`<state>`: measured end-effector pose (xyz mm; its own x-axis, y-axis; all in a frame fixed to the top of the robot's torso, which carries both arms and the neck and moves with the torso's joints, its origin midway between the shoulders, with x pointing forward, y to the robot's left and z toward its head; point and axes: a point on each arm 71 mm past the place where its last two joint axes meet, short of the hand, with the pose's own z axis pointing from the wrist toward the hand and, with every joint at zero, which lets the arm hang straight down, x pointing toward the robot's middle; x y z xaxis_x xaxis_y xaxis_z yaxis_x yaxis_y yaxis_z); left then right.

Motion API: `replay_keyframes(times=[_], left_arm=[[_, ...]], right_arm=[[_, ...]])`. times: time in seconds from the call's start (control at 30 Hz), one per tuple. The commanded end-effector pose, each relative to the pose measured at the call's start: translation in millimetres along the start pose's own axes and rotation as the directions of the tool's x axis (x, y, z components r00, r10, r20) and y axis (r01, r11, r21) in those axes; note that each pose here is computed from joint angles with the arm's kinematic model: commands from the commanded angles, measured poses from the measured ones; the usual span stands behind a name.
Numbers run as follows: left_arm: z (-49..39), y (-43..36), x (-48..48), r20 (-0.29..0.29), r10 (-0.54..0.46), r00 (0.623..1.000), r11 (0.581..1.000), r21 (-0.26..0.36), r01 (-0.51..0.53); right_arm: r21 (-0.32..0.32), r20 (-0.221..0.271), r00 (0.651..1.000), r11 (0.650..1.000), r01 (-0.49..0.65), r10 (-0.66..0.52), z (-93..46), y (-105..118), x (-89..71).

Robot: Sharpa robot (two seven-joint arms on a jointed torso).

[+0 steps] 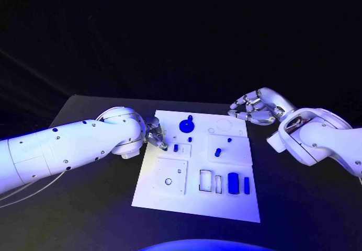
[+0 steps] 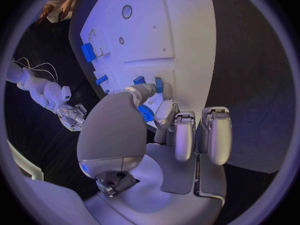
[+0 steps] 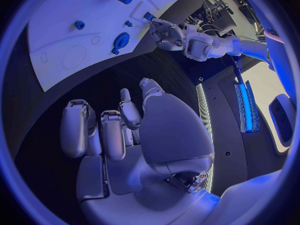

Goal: Assemble the parts on the task board

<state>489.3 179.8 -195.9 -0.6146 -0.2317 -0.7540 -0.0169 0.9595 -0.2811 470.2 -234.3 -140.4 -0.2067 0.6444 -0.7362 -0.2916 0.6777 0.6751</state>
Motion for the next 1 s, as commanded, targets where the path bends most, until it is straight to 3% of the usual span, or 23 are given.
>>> replay_keyframes(times=[0.03,1.0], left_arm=[[0.6,0.2,3.0,-0.018,0.014,1.000,1.000,-0.007,-0.014],[3.3,0.3,3.9,-0.035,0.004,0.999,1.000,-0.031,-0.005]], right_arm=[[-0.014,-0.003,1.000,1.000,0.006,-0.006,-0.1,1.1,0.6],[-0.015,0.000,1.000,1.000,0.005,-0.005,-1.2,1.3,0.1]])
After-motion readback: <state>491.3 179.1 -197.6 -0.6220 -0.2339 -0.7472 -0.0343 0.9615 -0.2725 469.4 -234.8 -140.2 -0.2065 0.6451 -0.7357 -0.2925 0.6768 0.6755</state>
